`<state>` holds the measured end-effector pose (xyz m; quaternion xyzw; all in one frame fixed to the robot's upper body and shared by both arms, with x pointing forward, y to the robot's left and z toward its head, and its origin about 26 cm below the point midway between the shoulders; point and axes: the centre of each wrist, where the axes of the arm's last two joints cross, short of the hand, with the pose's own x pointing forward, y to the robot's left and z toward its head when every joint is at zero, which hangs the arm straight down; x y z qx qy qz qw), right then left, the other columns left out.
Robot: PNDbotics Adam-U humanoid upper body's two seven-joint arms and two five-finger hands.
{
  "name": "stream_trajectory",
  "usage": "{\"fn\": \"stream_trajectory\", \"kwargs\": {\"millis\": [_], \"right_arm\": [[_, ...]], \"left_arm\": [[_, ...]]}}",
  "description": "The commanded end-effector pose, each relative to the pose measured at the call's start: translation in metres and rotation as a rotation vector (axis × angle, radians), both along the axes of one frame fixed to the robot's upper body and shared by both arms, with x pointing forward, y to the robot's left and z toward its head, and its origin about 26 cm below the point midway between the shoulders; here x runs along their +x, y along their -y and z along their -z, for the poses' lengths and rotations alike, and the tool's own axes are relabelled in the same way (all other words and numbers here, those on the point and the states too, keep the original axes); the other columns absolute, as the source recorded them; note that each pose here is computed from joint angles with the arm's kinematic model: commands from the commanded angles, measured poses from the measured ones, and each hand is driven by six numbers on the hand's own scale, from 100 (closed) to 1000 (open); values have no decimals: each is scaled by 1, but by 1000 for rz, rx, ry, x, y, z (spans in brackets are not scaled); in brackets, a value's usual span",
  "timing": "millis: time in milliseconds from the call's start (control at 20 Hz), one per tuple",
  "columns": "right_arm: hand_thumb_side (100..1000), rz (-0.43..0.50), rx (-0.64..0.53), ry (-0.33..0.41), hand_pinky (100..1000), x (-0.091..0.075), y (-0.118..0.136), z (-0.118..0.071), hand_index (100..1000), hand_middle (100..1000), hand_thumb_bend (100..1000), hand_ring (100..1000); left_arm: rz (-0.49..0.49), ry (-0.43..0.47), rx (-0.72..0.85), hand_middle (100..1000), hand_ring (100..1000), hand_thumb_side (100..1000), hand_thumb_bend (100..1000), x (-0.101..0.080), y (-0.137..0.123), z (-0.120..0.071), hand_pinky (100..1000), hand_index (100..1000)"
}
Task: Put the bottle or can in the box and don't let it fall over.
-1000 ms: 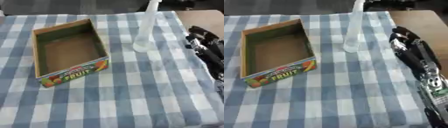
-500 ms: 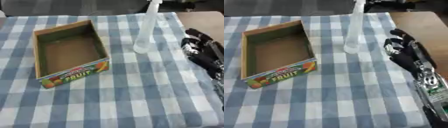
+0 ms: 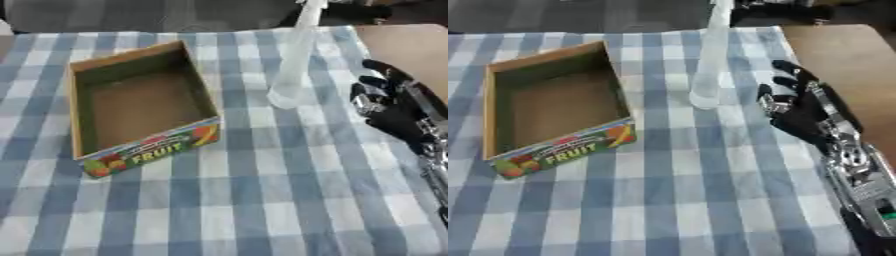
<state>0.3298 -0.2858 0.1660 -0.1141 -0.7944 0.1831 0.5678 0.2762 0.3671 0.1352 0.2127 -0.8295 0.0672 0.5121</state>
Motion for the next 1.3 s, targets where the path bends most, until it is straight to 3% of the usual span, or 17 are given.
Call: {"fn": "stream_trajectory", "kwargs": {"millis": [50, 700, 850, 1200, 1300], "right_arm": [[421, 3, -37, 15, 829, 2, 3, -9, 942, 1000, 100, 969], [438, -16, -37, 30, 831, 14, -3, -17, 930, 1000, 100, 971], [338, -20, -28, 37, 829, 18, -5, -22, 918, 1000, 113, 970], [216, -79, 31, 42, 834, 27, -9, -35, 917, 1000, 174, 976], [235, -98, 43, 43, 835, 29, -9, -37, 919, 1000, 169, 977]], "left_arm": [[10, 28, 23, 588, 504, 408, 760, 0, 0, -11, 1000, 757], [19, 29, 22, 587, 504, 408, 753, 1, 1, -10, 1000, 758], [21, 30, 21, 587, 504, 408, 752, 1, 1, -11, 1000, 758], [28, 30, 20, 587, 503, 408, 748, 2, 2, -11, 1000, 758], [30, 30, 20, 587, 503, 409, 747, 2, 2, -11, 1000, 759]]}}
